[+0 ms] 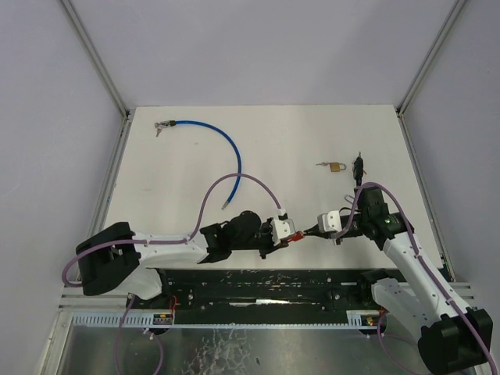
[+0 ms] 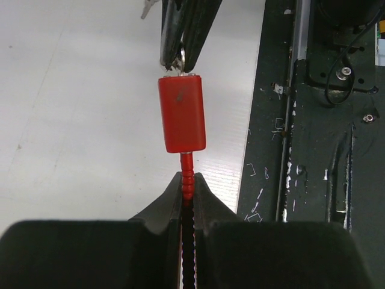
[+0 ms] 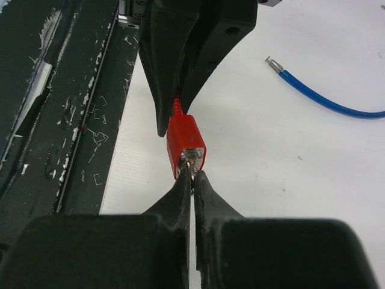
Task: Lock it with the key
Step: Lock the lock.
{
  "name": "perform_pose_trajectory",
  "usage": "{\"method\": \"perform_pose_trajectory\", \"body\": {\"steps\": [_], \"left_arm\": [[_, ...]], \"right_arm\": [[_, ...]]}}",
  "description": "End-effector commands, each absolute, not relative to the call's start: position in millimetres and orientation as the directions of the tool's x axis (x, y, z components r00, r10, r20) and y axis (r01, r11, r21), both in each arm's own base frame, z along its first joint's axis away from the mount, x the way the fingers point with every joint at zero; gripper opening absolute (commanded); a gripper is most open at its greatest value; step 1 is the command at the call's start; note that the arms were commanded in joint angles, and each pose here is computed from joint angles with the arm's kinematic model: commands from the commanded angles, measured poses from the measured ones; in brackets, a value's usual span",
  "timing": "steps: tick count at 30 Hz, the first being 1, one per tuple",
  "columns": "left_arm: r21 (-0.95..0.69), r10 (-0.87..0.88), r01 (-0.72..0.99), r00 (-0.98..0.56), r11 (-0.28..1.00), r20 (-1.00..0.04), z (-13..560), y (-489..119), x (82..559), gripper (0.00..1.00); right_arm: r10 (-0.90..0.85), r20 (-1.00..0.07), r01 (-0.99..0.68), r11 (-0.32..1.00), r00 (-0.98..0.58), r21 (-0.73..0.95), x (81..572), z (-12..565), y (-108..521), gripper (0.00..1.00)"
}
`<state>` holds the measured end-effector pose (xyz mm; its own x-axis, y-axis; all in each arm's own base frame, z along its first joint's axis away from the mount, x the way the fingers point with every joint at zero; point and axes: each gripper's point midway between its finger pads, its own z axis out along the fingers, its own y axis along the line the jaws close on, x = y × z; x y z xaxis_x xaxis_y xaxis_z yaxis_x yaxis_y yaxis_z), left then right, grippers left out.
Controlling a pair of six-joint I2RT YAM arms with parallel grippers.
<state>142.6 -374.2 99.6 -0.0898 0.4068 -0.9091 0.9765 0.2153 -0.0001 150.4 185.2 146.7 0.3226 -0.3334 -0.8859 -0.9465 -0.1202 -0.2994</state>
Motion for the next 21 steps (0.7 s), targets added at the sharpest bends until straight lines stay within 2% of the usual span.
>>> {"method": "perform_pose_trajectory", "body": {"steps": [1,5,8,10,13,16,21], "left_arm": [[0.013,0.429,0.978,-0.08,0.208,-0.9,88,-364,155,0.0],[-0.139,0.398,0.981,-0.182,0.134,-0.899,85,-362,154,0.0],[-0.202,0.402,0.978,-0.206,0.053,-0.892,85,-364,141,0.0],[-0.206,0.402,0.977,-0.207,0.047,-0.892,86,-365,141,0.0],[-0.14,0.384,0.981,-0.182,0.134,-0.905,88,-360,155,0.0],[0.005,0.367,0.965,-0.094,0.262,-0.926,94,-350,174,0.0],[0.174,0.327,0.955,0.089,0.241,-0.941,110,-351,161,0.0]], "right_arm": [[-0.404,-0.831,-0.921,-0.087,0.382,-0.38,163,160,177,0.0],[-0.405,-0.821,-0.913,-0.105,0.401,-0.394,161,160,176,0.0],[-0.404,-0.826,-0.917,-0.108,0.394,-0.385,160,160,176,0.0],[-0.393,-0.849,-0.934,-0.098,0.353,-0.342,158,161,178,0.0],[-0.383,-0.881,-0.96,-0.087,0.277,-0.264,157,162,181,0.0],[-0.369,-0.902,-0.974,-0.067,0.224,-0.215,159,165,185,0.0],[-0.365,-0.897,-0.968,-0.075,0.25,-0.24,158,162,184,0.0]]}}
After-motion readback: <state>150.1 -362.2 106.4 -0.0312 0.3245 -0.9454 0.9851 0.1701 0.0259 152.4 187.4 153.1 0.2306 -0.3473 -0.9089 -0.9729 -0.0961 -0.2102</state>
